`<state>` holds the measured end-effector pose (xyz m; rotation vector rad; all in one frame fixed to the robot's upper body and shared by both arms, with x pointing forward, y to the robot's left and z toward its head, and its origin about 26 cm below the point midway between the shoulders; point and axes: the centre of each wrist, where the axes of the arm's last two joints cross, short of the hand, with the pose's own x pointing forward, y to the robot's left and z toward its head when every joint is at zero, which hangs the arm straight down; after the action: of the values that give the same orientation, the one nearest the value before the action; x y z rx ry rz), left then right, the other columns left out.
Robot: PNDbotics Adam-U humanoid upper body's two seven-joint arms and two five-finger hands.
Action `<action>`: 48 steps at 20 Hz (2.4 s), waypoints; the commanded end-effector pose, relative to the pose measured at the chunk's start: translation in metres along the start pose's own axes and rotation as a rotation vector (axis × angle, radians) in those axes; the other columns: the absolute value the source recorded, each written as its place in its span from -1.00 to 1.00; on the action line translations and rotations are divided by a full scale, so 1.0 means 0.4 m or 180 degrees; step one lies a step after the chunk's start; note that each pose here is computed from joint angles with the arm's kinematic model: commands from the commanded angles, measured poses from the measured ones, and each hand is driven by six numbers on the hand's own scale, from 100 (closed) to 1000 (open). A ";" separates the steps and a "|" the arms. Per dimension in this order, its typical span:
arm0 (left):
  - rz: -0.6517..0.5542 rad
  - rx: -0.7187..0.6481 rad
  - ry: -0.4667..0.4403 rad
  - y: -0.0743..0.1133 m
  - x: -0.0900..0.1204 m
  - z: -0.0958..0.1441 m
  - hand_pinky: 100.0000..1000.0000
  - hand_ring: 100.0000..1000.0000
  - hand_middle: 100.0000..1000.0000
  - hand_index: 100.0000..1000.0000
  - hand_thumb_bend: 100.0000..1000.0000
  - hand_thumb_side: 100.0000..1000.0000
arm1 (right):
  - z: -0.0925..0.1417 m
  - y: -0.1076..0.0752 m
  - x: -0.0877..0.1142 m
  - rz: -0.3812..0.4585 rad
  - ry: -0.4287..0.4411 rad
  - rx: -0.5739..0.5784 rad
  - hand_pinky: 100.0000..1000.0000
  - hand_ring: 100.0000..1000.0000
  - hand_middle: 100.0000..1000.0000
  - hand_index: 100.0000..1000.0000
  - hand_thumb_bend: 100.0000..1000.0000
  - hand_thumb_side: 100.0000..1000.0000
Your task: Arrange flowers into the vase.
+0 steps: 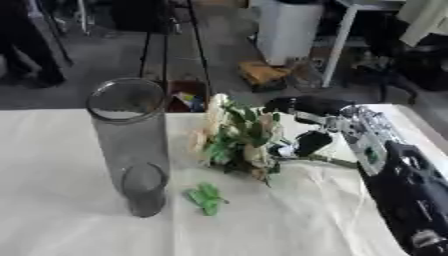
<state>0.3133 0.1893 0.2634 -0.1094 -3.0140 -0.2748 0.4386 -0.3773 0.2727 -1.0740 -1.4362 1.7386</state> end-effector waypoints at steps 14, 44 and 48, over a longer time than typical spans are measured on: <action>0.0003 -0.0033 -0.0113 -0.001 0.008 -0.018 0.55 0.67 0.71 0.80 -1.00 0.83 | 0.036 0.055 -0.054 0.0188 0.0364 0.0039 0.71 1.00 1.00 1.00 -0.22 -0.04; 0.0004 -0.0075 -0.0182 -0.013 0.009 -0.025 0.56 0.68 0.71 0.78 -1.00 0.82 | 0.097 0.030 -0.121 -0.0268 0.0727 -0.0007 0.92 1.00 1.00 1.00 -0.44 0.05; 0.0003 -0.0078 -0.0193 -0.013 0.010 -0.026 0.56 0.68 0.71 0.78 -1.00 0.82 | 0.104 0.028 -0.128 -0.0299 0.0780 0.0007 0.92 1.00 1.00 1.00 -0.44 0.04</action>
<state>0.3128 0.1834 0.2660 -0.1199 -3.0390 -0.3053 0.4332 -0.4299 0.2512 -1.0946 -1.3126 1.5094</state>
